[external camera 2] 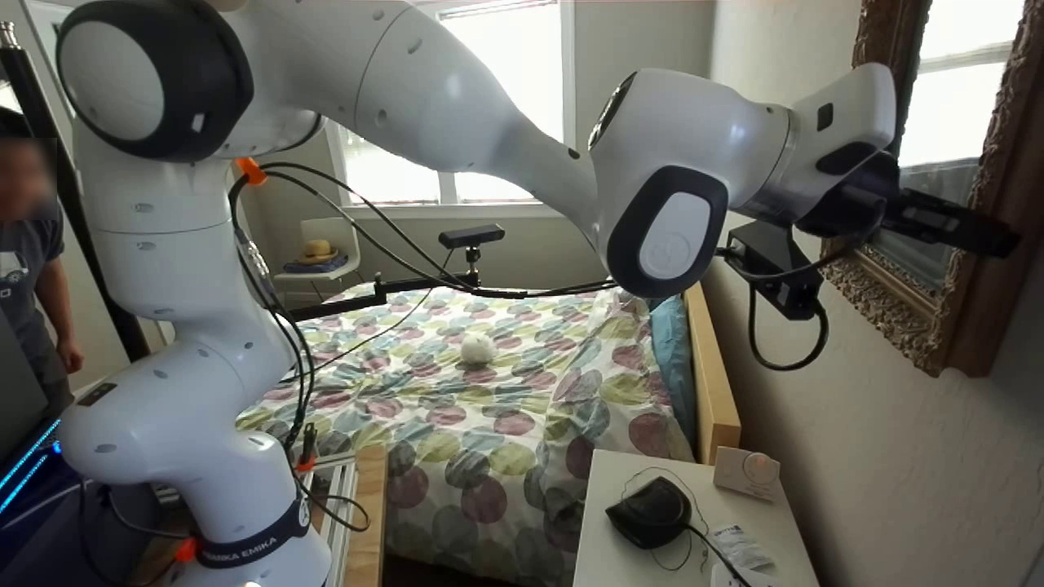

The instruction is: Push the picture frame on the wall to the left.

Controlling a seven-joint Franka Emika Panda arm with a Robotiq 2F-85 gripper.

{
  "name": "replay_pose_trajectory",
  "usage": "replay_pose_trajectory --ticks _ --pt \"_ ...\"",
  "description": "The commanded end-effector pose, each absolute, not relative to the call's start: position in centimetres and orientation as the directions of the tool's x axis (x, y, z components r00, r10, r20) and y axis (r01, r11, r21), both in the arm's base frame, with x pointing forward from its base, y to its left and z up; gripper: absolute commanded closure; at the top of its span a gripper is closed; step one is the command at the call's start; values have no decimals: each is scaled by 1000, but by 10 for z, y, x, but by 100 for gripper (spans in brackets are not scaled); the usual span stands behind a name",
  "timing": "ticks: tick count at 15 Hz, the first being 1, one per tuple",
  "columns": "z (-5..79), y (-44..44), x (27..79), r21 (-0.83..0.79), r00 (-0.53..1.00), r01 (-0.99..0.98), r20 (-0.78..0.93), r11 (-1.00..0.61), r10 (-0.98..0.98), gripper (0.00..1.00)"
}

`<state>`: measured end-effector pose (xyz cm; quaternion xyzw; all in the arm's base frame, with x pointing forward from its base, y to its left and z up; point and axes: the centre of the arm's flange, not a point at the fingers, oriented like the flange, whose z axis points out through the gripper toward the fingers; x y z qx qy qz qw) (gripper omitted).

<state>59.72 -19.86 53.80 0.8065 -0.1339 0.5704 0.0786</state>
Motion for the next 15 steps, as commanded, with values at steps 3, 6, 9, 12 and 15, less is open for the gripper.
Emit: replay_pose_trajectory --ticks 3,6,9,12,15 --pt "534 -191 591 -52 338 -255 931 -966 -139 76" --pt "531 -183 591 -79 343 -240 926 -968 -161 77" --pt "530 -177 591 -104 345 -224 921 -969 -179 78" --pt "528 -171 591 -124 348 -209 917 -970 -193 77" --pt "527 -170 591 -136 348 -204 916 -969 -202 71"
